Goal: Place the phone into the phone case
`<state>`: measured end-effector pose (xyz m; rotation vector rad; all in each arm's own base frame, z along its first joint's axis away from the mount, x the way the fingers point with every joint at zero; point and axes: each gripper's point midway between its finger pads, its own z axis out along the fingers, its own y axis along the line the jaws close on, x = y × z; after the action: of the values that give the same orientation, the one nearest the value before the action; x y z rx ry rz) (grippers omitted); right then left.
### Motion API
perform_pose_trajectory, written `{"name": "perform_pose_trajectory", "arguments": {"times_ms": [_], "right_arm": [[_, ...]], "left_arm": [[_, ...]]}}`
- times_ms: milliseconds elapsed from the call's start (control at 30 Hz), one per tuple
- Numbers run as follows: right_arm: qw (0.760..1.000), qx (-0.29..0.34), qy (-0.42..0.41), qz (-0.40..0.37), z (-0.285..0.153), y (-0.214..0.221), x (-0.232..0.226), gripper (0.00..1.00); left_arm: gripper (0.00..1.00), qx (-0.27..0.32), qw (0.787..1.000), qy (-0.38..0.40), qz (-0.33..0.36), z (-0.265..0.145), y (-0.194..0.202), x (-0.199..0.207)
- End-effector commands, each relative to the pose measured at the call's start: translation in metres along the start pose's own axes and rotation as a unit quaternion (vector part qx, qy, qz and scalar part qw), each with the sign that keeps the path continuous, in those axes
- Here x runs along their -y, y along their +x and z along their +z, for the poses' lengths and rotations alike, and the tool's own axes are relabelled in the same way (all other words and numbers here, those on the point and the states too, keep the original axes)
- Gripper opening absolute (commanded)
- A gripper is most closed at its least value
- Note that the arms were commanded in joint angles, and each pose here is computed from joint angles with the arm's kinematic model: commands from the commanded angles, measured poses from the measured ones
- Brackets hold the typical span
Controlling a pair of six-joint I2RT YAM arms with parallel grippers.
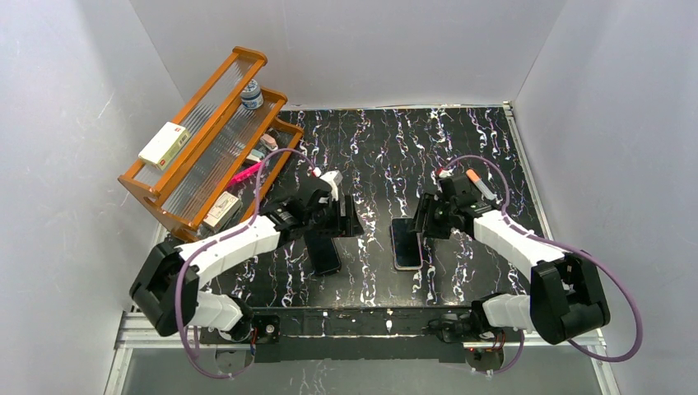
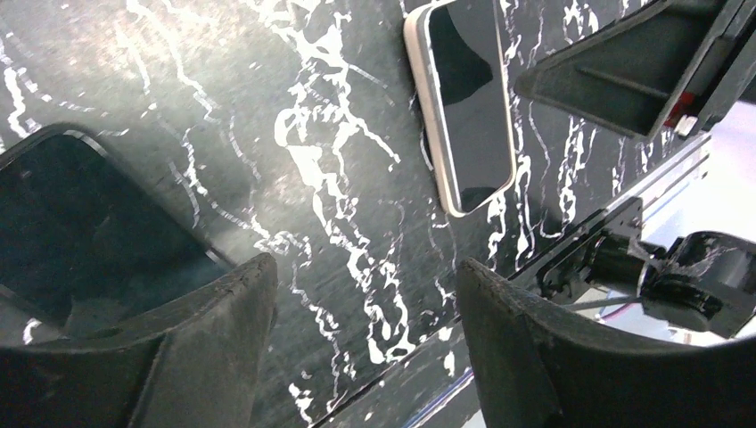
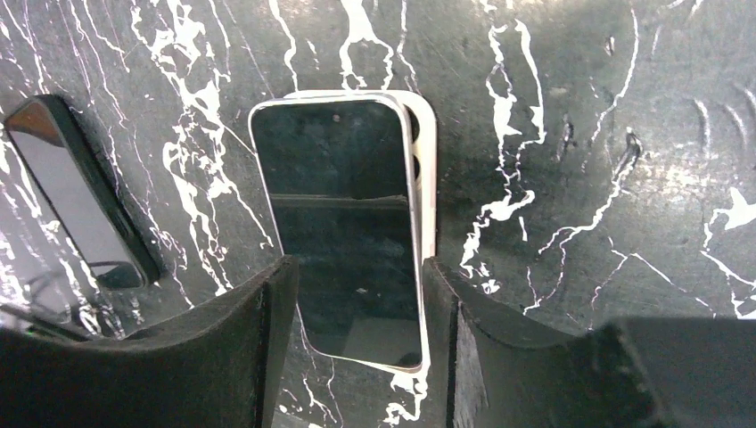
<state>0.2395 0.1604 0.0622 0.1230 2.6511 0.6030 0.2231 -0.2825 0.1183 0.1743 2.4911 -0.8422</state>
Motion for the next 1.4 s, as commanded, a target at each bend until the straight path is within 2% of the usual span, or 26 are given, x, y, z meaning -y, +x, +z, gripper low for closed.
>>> {"name": "perform_pose_trajectory", "arguments": {"times_ms": [0, 233, 633, 833, 1067, 1367], "right_arm": [[0.998, 0.008, -0.063, 0.021, -0.001, -0.009, -0.001, 0.59], [0.994, -0.008, -0.097, 0.052, 0.004, -0.003, 0.009, 0.55], [0.99, -0.018, -0.117, 0.079, 0.015, 0.009, 0.014, 0.55], [0.987, -0.018, -0.129, 0.093, 0.018, 0.014, 0.013, 0.57], [0.978, -0.001, -0.185, 0.094, 0.016, 0.006, -0.004, 0.56], [0.961, 0.003, -0.254, 0.111, 0.008, 0.0, -0.023, 0.53]], "left_arm": [[0.64, 0.038, 0.998, 0.04, -0.025, 0.016, -0.025, 0.03], [0.52, 0.034, 0.996, 0.074, -0.043, 0.058, -0.024, 0.047], [0.4, -0.007, 0.995, 0.087, -0.044, 0.114, -0.002, 0.05], [0.38, -0.038, 0.994, 0.091, -0.046, 0.13, 0.016, 0.047], [0.23, -0.074, 0.991, 0.102, -0.042, 0.136, 0.041, 0.05], [0.15, -0.1, 0.989, 0.102, -0.036, 0.13, 0.069, 0.048]]}}
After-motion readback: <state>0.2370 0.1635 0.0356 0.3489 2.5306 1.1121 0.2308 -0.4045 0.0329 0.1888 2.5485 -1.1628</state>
